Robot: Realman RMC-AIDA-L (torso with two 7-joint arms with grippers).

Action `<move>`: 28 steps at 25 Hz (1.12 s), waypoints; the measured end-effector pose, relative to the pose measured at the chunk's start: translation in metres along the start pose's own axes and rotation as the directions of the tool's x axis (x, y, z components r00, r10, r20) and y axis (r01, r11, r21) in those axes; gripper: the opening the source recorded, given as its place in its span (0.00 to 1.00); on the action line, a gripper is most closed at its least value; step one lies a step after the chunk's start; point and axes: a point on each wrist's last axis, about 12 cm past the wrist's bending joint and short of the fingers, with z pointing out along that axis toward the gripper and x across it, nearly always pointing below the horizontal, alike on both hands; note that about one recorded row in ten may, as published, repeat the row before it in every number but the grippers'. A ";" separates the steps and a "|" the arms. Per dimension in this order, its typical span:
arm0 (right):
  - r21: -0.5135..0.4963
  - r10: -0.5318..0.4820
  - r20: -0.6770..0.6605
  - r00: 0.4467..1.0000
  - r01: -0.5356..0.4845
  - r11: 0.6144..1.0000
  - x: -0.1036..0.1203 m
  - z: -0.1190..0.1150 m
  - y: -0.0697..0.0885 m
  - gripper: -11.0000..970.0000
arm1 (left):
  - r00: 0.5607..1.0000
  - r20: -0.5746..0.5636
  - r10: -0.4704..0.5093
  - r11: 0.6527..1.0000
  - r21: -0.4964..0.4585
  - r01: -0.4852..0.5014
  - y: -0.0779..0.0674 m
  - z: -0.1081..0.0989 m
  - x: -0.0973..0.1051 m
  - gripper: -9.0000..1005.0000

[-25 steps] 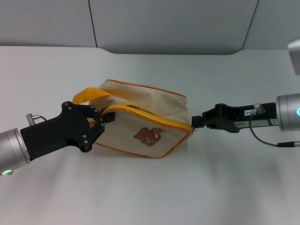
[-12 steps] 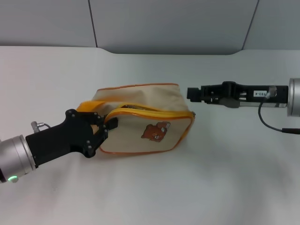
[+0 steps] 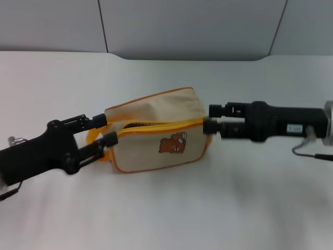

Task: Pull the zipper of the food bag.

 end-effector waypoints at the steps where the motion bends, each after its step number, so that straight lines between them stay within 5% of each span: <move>1: -0.048 -0.111 -0.010 0.994 0.111 0.993 0.006 0.001 0.006 0.61 | 1.000 0.008 -0.027 0.995 0.101 0.026 -0.007 -0.004 -0.007 0.39; 6: -0.135 -0.325 -0.033 0.945 0.318 0.939 0.027 0.001 0.019 0.73 | 0.990 -0.102 -0.101 0.944 0.305 0.128 -0.024 -0.002 -0.009 0.61; 10: -0.154 -0.391 -0.026 0.920 0.383 0.911 0.040 0.004 0.024 0.77 | 0.976 -0.176 -0.131 0.922 0.340 0.185 -0.029 0.002 -0.003 0.76; 28: -0.166 -0.381 -0.033 0.924 0.371 0.914 0.054 0.007 0.027 0.78 | 0.970 -0.211 -0.117 0.923 0.337 0.185 -0.034 0.001 0.007 0.82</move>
